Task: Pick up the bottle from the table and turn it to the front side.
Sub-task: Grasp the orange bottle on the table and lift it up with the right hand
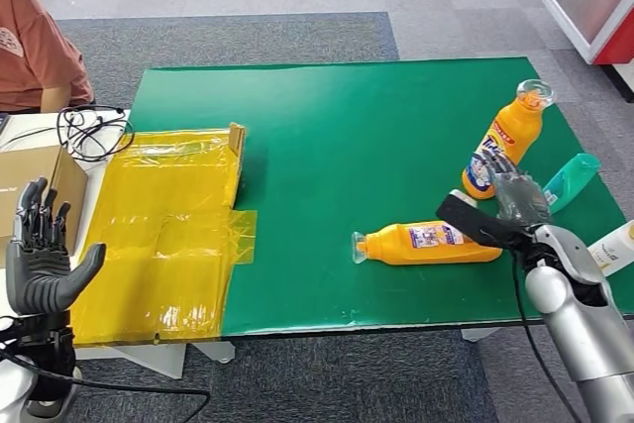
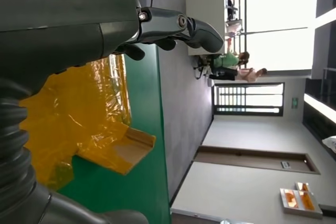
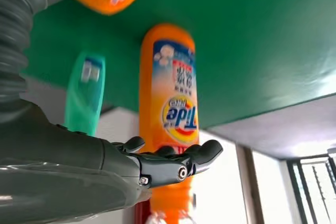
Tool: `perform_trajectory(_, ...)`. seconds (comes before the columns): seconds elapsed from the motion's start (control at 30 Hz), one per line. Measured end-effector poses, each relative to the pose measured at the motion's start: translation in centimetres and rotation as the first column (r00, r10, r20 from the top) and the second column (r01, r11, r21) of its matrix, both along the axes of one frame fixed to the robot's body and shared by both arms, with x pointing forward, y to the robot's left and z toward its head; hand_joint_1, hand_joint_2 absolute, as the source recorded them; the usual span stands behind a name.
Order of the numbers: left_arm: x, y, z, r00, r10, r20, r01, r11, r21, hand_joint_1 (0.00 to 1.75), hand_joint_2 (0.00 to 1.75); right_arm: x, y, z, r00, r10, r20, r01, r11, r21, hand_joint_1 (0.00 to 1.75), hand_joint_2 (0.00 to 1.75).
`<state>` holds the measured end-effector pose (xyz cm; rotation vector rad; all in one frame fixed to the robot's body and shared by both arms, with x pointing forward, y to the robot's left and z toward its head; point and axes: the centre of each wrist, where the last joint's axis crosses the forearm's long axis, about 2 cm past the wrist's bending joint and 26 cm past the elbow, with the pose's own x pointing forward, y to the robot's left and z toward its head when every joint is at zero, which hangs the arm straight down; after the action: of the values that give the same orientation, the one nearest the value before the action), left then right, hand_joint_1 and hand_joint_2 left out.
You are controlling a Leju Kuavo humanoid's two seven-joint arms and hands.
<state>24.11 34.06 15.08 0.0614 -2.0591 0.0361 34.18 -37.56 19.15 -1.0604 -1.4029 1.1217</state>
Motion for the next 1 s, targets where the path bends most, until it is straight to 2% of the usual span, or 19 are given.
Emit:
perform_trajectory(0.13, 0.0, -0.2, 0.4, 1.0, 0.001, 0.0, -0.001, 1.0, -0.002, 0.0, 1.75, 1.1, 1.7, 0.3, 0.999, 0.014, 0.032, -0.006, 0.975, -0.221, 0.0, 1.75)
perform_trajectory(0.27, 0.0, -0.2, 0.6, 1.0, 0.003, 0.009, -0.003, 1.0, -0.008, 0.0, 1.75, 1.9, 2.7, 0.0, 0.999, 0.045, 0.018, -0.038, 0.955, -0.294, 0.0, 1.75)
perform_trajectory(0.43, 0.0, -0.2, 0.6, 1.0, 0.005, 0.011, -0.005, 1.0, -0.017, 0.0, 1.75, 2.6, 2.8, -0.9, 0.997, 0.068, -0.046, -0.079, 0.946, -0.315, 0.0, 1.75)
perform_trajectory(0.63, 0.0, -0.2, 0.6, 1.0, -0.001, 0.013, 0.001, 1.0, -0.025, 0.0, 1.75, 3.4, 2.0, -2.0, 0.979, 0.065, -0.191, -0.118, 0.954, -0.277, 0.0, 1.75)
perform_trajectory(0.83, -0.4, 0.1, 0.3, 1.0, 0.011, 0.006, -0.011, 0.999, -0.038, 0.0, 1.75, 4.2, 1.0, -1.2, 0.962, 0.046, -0.268, -0.121, 0.955, -0.271, 0.0, 1.75)
perform_trajectory(1.0, -0.7, 0.4, 0.1, 1.0, 0.022, 0.0, -0.022, 0.999, -0.044, 0.0, 1.75, 4.7, 0.1, 0.0, 0.965, 0.02, -0.262, -0.098, 0.953, -0.288, 0.0, 1.75)
